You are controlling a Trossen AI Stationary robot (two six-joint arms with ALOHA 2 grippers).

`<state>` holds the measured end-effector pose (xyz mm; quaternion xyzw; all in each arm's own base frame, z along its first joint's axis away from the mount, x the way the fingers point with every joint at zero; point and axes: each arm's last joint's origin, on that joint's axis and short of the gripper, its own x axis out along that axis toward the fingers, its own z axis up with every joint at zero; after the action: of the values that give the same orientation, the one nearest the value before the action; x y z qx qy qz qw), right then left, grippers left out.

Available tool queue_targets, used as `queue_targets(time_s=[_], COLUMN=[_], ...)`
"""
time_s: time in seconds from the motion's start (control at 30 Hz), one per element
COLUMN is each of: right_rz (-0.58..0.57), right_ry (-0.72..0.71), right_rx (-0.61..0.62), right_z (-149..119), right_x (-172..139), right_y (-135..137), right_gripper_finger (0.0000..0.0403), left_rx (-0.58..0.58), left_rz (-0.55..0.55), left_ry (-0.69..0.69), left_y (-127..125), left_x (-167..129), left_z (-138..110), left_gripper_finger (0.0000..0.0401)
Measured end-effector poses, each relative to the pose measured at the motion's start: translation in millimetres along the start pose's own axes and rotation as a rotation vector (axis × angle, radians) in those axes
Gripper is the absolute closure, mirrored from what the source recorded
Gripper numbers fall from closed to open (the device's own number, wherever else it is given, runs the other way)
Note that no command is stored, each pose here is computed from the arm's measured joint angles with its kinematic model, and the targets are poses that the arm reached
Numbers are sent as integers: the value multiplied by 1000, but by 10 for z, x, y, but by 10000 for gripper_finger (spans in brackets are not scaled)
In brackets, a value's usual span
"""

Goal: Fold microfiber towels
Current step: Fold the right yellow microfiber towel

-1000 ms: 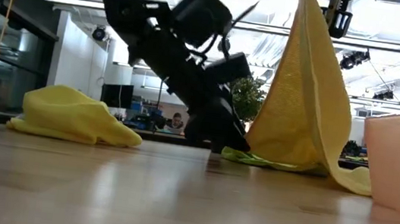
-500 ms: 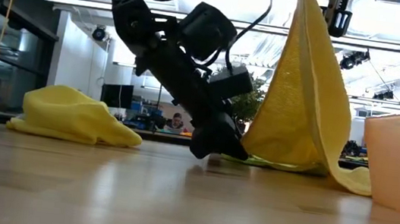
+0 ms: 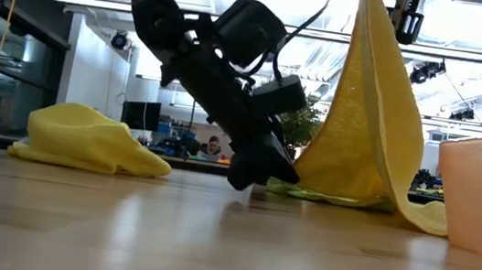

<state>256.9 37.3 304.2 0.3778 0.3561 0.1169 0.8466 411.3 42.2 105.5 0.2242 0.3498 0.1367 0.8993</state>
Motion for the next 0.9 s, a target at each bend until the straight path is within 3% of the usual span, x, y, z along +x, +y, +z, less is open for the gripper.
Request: queue_targets(time_s=[0.2,0.47,0.67,0.9], right_rz=[49,32,-22,-124], right_ry=[14,-81,-140,-217], right_rx=[-17,-101,-110,-149], right_z=[-8,9,111,291], right_x=[-73,-265,-335,-565], right_y=[38,83,-33,-29], right_gripper_finger=[403,403,403,403], left_rx=[-48,-160,-287,-530], left_rz=[-63,-137,-137,-219], left_ry=[-23,-57,-67,-38], left_y=[167,702,966,1087], left_x=[-372,-1366,-2020,-2494], left_z=[245,539,538,427], left_gripper_finger=[399,399,400,400])
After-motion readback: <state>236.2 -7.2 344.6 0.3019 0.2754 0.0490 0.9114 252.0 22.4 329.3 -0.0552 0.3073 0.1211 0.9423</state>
